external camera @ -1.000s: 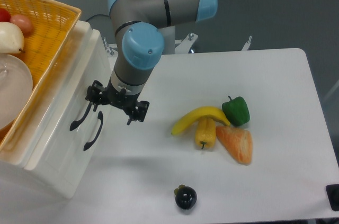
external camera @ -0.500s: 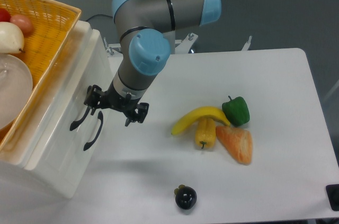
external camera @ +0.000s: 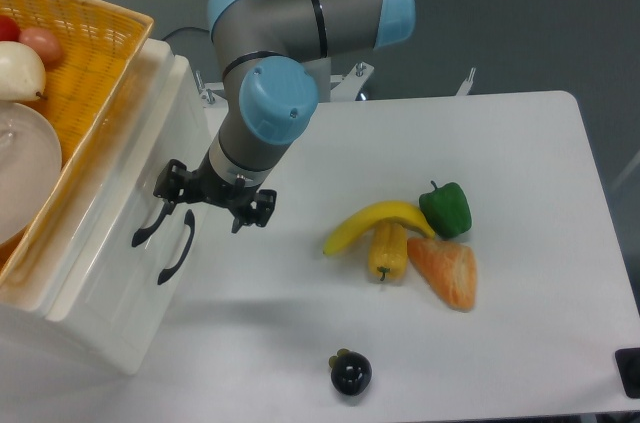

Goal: Slide the top white drawer open

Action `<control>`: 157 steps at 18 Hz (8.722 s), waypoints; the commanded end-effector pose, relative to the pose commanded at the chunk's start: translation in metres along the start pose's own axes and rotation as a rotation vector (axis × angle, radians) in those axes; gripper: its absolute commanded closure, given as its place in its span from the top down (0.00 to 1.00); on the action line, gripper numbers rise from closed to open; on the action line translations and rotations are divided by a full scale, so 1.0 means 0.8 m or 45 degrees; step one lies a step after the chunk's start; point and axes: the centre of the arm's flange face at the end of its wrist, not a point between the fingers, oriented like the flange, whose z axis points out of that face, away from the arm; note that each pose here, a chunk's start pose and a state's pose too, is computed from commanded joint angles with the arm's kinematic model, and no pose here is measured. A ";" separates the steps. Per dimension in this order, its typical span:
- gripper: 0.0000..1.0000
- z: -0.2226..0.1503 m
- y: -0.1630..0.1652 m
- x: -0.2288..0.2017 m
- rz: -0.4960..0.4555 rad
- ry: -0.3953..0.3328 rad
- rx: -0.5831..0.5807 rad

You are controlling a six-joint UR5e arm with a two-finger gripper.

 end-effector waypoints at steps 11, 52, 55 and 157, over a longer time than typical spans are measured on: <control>1.00 0.008 0.000 0.012 0.018 0.007 -0.023; 1.00 0.019 0.001 0.016 0.054 -0.003 -0.044; 1.00 0.019 0.000 0.015 0.055 -0.004 -0.041; 1.00 -0.052 -0.025 -0.140 0.129 -0.148 0.050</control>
